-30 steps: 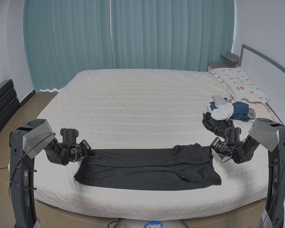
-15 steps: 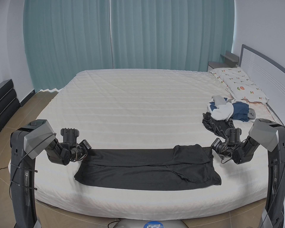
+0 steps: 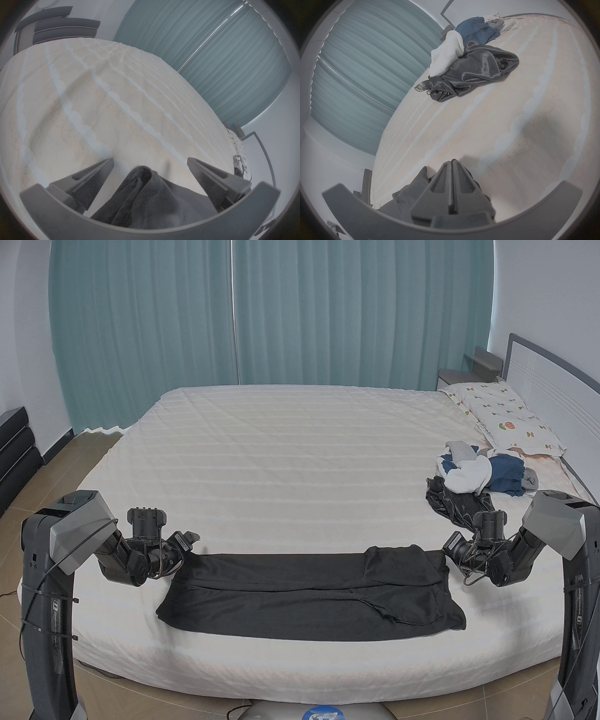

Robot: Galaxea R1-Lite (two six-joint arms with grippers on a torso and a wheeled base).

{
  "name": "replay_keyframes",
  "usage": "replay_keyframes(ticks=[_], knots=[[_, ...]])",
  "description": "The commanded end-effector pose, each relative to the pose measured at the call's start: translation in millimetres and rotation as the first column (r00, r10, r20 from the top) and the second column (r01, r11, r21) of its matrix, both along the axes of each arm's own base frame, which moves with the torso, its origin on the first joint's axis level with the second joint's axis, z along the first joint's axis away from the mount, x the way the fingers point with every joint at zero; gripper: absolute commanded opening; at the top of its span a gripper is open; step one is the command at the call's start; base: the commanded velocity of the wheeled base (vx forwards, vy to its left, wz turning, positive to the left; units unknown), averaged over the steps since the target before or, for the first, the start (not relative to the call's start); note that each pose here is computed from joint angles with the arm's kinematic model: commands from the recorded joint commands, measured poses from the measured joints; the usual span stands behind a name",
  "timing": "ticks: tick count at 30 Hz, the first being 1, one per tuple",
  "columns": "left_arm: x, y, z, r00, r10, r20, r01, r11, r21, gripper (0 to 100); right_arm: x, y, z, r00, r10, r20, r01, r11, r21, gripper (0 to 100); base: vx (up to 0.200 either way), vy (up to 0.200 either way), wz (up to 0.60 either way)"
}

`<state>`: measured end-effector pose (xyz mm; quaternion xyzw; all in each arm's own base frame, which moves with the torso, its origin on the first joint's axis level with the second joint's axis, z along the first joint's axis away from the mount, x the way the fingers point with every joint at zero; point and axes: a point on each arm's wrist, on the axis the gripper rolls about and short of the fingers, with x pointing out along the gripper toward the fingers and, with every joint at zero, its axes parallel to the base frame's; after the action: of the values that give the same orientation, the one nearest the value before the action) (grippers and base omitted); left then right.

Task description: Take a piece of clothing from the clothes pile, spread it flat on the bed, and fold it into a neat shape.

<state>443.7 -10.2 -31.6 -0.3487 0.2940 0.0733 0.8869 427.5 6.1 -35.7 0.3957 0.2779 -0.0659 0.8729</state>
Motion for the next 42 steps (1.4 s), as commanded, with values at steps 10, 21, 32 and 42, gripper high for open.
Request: replay_keyframes(ticks=[10, 21, 32, 42], knots=[[2.8, 1.3, 2.2, 1.000, 0.007, 0.012, -0.007, 1.000, -0.010, 0, -0.9, 1.3, 0.1, 1.000, 0.003, -0.002, -0.003, 1.000, 0.002, 0, 0.000, 0.000, 0.00], [2.8, 15.5, 0.8, 0.998, 0.059, 0.009, -0.059, 0.998, -0.001, 0, -1.3, 1.3, 2.1, 1.000, 0.001, 0.001, -0.001, 1.000, 0.002, 0, 0.000, 0.000, 0.00], [1.2, 13.8, 22.5, 0.995, 0.088, 0.039, -0.085, 0.993, -0.078, 0, -1.7, 1.2, 3.1, 1.000, -0.003, 0.013, 0.003, 1.000, 0.000, 0, 0.000, 0.000, 0.00], [-4.6, -1.6, 25.4, 0.999, 0.039, 0.033, -0.036, 0.995, -0.089, 100, -1.8, 3.8, 3.7, 1.000, 0.003, 0.016, -0.003, 1.000, -0.002, 0, 0.000, 0.000, 0.00]])
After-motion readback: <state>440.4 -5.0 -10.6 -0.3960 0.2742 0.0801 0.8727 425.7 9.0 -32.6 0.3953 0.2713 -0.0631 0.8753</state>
